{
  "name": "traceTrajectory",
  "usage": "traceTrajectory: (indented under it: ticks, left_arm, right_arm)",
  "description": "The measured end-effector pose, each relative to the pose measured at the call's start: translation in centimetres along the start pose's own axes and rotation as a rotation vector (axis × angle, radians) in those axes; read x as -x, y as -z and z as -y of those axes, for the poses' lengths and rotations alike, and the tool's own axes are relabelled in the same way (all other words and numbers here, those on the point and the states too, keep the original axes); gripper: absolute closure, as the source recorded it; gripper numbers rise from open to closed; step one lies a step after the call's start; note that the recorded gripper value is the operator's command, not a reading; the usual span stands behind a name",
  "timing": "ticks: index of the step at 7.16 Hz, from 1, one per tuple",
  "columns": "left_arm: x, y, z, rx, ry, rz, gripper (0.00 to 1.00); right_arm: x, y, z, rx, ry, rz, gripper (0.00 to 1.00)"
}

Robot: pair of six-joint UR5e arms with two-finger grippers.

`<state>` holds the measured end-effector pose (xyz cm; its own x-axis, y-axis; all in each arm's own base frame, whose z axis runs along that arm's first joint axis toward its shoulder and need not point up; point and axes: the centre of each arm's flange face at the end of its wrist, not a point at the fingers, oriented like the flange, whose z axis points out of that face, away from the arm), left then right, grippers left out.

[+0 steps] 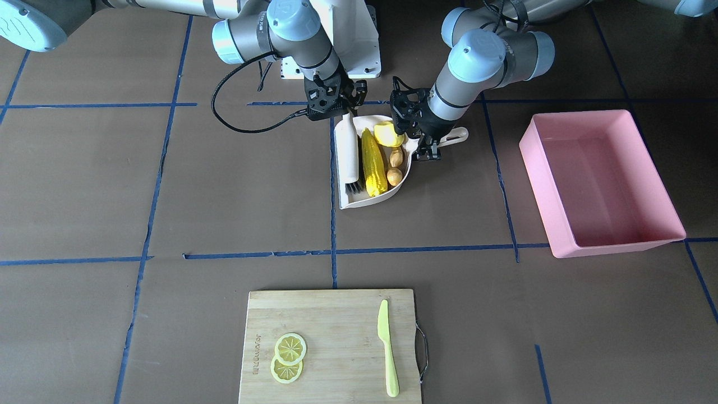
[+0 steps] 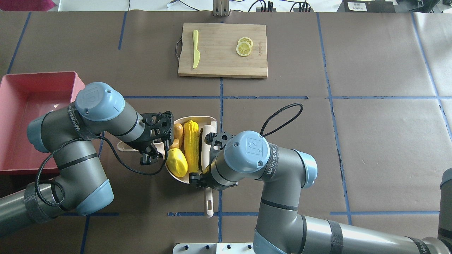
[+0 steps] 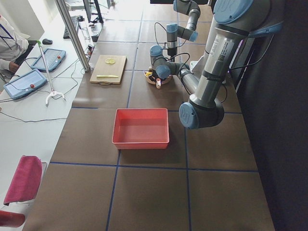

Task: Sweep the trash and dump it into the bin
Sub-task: 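Sweep the corn, potato and ginger into the dustpan with the right gripper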

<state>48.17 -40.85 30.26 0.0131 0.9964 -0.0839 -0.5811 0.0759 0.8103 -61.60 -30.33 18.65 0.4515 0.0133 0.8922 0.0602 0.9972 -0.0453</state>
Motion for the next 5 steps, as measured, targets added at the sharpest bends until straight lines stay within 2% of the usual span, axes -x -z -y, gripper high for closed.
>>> traceTrajectory:
  ticks: [3, 5]
  left_arm:
    - [0.0, 0.0, 0.0, 0.001, 0.0, 0.0, 0.99]
    - [0.0, 0.0, 0.0, 0.001, 0.0, 0.0, 0.99]
  right_arm:
    - [-1.1, 0.1, 0.1, 0.002, -0.009, -0.026, 1.0]
    - [-1.6, 1.6, 0.2, 0.001, -0.032, -0.095, 1.0]
